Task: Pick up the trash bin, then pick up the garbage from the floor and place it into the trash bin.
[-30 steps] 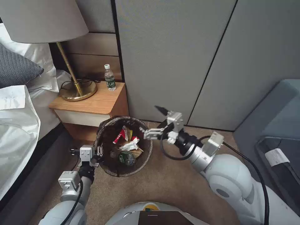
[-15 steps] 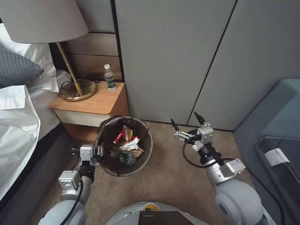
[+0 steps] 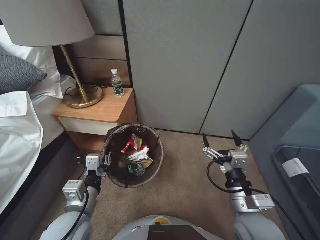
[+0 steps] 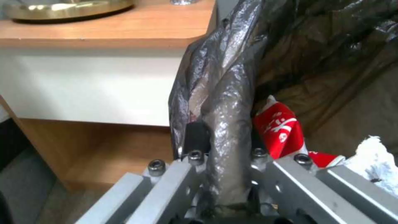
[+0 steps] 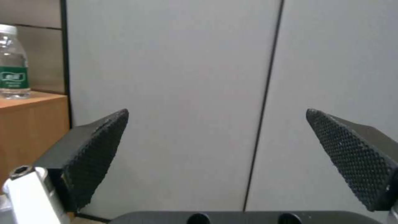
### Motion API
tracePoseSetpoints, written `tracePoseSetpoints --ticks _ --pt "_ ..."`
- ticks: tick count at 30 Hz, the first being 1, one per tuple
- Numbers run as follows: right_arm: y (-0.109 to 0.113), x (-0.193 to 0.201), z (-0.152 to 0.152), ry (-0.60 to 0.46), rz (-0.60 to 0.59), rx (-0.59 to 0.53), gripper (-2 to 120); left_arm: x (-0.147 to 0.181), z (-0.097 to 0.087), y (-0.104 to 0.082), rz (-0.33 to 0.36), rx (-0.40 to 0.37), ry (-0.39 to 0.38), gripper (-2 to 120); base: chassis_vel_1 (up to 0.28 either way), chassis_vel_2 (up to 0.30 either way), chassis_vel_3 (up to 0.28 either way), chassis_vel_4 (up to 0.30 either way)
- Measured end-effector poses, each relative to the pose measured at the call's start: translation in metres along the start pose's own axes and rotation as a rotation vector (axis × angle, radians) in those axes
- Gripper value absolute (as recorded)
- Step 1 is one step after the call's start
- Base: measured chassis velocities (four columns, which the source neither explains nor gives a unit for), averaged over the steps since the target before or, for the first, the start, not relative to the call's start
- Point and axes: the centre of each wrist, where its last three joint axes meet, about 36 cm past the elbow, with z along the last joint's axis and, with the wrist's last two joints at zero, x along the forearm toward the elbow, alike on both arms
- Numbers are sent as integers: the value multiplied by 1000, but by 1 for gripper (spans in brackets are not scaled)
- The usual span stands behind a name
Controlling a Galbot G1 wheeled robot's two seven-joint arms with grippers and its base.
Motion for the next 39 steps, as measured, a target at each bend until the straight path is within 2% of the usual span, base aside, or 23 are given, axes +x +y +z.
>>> tracePoseSetpoints --ticks 9,39 --pt "1 7 4 12 31 -3 100 1 1 0 -2 10 14 3 0 0 0 0" --pt "3 4 7 32 12 -19 100 0 0 0 1 12 17 3 9 8 9 9"
